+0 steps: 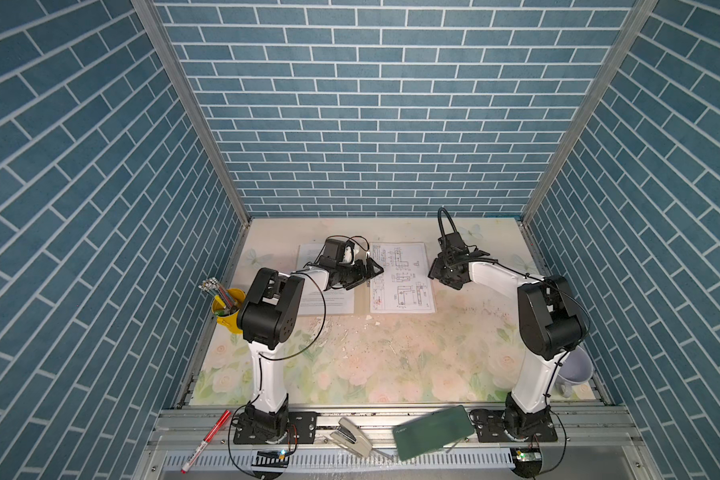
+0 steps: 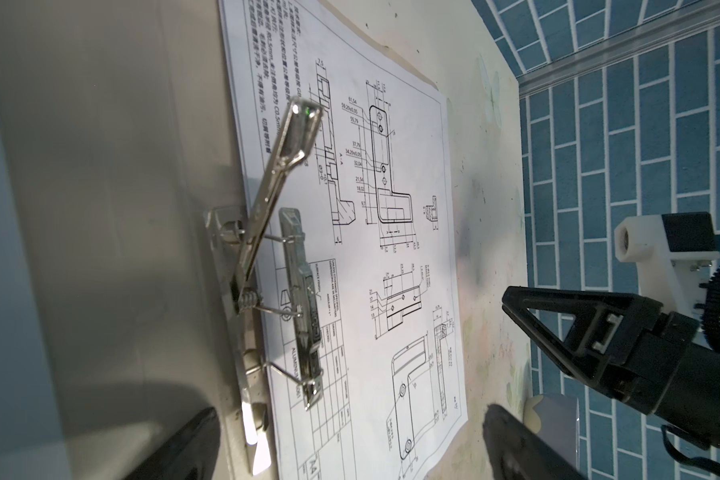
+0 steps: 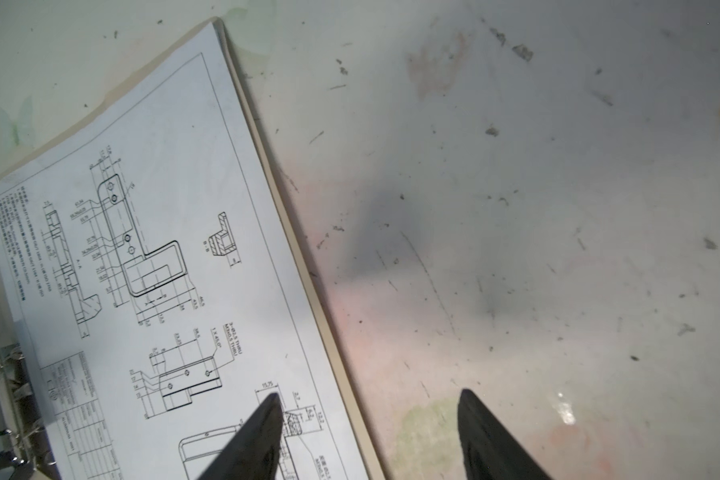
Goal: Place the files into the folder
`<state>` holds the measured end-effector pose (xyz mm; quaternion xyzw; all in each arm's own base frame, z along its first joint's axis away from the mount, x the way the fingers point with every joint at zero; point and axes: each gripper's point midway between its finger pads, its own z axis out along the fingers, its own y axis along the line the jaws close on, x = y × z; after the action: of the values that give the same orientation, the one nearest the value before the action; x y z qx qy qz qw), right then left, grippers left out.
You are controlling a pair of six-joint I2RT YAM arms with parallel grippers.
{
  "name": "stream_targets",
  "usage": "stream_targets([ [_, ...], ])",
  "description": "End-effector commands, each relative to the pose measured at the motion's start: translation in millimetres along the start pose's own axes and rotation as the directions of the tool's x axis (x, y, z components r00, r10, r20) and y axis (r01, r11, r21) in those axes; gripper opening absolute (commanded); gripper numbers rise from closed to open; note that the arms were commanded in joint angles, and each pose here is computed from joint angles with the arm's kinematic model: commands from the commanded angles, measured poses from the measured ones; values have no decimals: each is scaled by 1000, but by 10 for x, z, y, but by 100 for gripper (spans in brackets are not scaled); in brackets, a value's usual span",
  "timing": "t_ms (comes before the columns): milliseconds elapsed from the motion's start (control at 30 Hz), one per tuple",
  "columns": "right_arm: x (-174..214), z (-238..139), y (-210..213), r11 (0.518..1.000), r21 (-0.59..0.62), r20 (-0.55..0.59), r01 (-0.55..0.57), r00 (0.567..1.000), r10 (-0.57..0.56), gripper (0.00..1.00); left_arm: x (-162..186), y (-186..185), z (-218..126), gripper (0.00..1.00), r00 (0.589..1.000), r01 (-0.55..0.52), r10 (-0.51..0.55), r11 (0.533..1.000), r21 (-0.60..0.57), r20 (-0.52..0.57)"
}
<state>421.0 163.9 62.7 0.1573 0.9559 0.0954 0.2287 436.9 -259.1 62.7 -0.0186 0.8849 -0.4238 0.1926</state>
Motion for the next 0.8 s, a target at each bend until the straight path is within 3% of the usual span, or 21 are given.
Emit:
stream_targets([
  [0,21,-126,-212,998,57,1,13,1000,-13,67,96,-102,149,100,999,3,-2,1000,22,-36],
  [333,-33,-274,-492,992,127,24,-6,1000,3,68,207,-486,289,100,997,-31,38,995,93,-71],
  [767,-21,-352,-592,989,147,49,-25,999,18,68,-78,-457,58,100,996,-84,84,996,30,-8],
])
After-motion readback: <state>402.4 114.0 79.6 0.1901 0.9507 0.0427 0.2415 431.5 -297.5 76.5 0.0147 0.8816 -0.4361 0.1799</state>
